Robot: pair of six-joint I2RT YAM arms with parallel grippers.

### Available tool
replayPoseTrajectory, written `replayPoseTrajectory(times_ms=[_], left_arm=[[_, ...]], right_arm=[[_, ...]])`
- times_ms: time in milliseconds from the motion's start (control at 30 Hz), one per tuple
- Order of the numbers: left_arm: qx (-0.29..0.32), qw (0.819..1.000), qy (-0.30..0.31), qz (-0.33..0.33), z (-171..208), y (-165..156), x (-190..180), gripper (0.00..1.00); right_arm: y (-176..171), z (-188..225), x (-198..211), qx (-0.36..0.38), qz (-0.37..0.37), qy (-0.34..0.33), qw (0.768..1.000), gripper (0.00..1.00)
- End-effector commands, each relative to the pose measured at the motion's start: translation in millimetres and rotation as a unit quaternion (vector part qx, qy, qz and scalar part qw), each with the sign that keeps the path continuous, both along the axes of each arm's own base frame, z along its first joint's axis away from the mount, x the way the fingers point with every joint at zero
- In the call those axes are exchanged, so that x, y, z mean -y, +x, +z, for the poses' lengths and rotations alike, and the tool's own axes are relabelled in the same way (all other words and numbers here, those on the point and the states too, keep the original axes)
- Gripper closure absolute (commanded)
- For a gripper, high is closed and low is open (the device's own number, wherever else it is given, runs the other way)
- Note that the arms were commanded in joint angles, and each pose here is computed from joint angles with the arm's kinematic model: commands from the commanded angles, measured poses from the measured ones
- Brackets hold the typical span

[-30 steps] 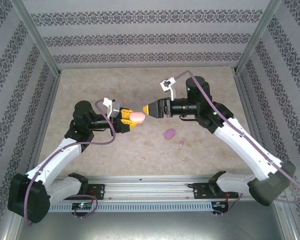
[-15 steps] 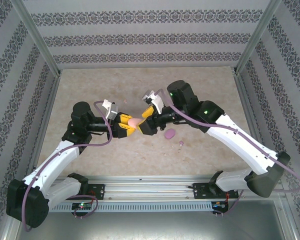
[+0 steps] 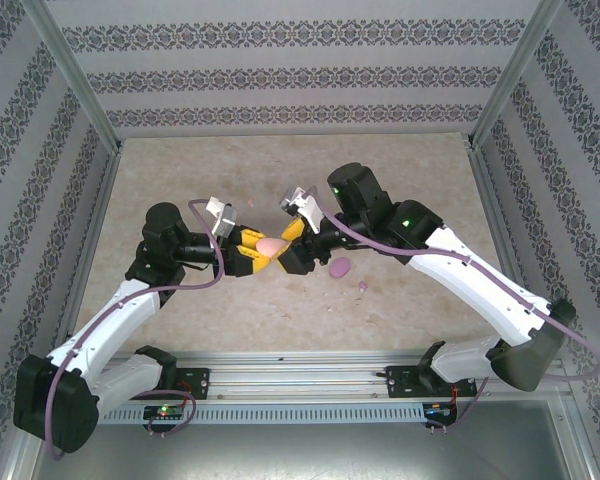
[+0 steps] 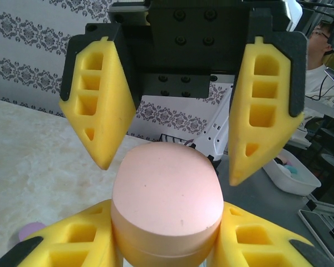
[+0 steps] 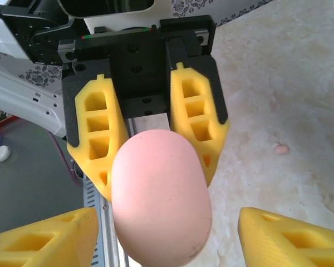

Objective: Insert wireless bluetooth earbuds into charging case

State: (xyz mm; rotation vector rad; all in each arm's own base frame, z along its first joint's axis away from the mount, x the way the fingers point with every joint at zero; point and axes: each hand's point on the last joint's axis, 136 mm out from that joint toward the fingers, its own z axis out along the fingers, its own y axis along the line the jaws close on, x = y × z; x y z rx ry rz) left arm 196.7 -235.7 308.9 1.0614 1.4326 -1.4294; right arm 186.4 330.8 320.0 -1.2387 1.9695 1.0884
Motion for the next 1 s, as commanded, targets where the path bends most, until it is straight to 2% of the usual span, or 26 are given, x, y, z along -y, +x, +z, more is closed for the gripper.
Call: replayPoseTrajectory(times_ms=[0,167,267,533,967], left_arm=[[0.029,0.999,-0.014,-0.017,18.8,-4.0,-1.6,0.83],[0.032,0.999,-0.015,-0.019,20.9,-5.7,-2.0,0.83],[0.032,0.999,-0.015,-0.021,20.9,-7.3,-2.2,0.83],[0.034,0.999,-0.016,-0.016,21.4,-7.1,-2.6,0.85],[0.035,0.999,-0.015,-0.003,20.4,-3.9,-3.0,0.86]], right_arm=[[-0.9,5.1,-4.7,0.006,0.008,0.005,1.000,0.37],[3.0,7.8,-3.6,0.010,-0.004,0.008,1.000,0.60],[5.5,11.9,-3.3,0.006,-0.010,0.017,1.000,0.65],[23.2,23.1,2.9,-0.045,-0.045,0.067,0.996,0.60],[51.9,7.6,14.9,-0.092,-0.127,0.059,0.986,0.43]])
